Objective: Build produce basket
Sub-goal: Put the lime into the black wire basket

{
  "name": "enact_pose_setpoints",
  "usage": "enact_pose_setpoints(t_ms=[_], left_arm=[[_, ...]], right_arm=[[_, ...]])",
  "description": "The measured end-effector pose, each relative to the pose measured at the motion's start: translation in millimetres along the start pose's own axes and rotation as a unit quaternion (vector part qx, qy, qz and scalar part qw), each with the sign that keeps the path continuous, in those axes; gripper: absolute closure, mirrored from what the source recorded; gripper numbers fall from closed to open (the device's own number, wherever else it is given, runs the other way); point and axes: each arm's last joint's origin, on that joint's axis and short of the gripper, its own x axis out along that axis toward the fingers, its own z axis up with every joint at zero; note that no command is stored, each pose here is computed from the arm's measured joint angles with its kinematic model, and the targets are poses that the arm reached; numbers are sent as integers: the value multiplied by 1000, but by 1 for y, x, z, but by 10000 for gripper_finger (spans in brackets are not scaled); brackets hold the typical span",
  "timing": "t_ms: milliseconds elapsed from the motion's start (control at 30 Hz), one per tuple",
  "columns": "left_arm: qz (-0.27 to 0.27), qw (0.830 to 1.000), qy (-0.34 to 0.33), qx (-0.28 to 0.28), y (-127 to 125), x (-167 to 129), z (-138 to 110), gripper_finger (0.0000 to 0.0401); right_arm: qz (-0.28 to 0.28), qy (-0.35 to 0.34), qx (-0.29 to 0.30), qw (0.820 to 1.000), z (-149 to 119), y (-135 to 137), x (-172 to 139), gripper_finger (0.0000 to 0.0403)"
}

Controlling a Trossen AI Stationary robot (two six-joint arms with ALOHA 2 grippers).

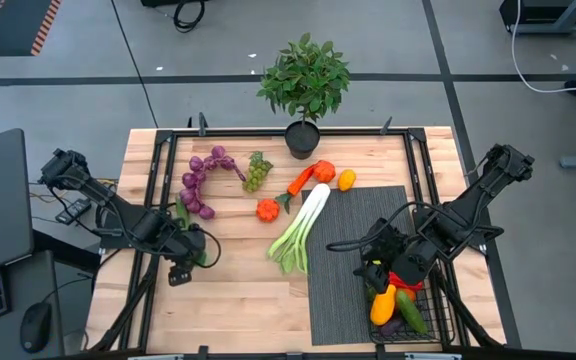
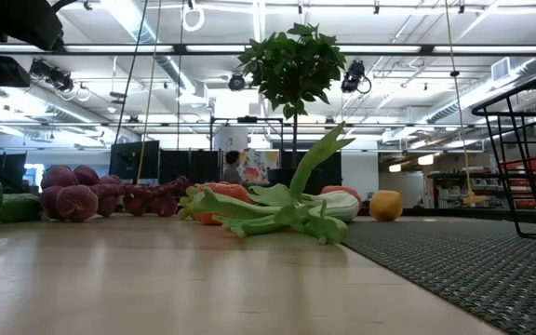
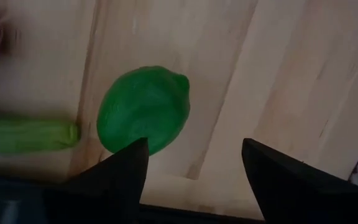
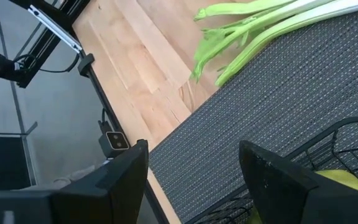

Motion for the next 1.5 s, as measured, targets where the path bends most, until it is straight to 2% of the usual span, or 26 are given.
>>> enact_pose_setpoints(t_ms=[467,667,933,1067,1200,1400,1500], left_arm=[[22,991,4,133,2,1,-1,85],[47,984,37,167,5,18,-3,84],[68,981,73,166,8,38,-6,84],[84,976,51,192,8,39,-4,84],[76,973,31,215,8,46,-3,84],[67,976,14,205,11,59,-5,84],[66,982,12,176,13,63,-6,85]], right_arm=[[4,-1,5,1000,0,1,0,149],[10,-2,8,1000,0,2,0,149],[24,-3,11,1000,0,5,0,149],[24,0,11,1000,0,5,0,149],[27,-1,19,999,0,6,0,149],[32,16,33,999,-1,6,0,149],[34,21,31,999,-1,6,0,149]])
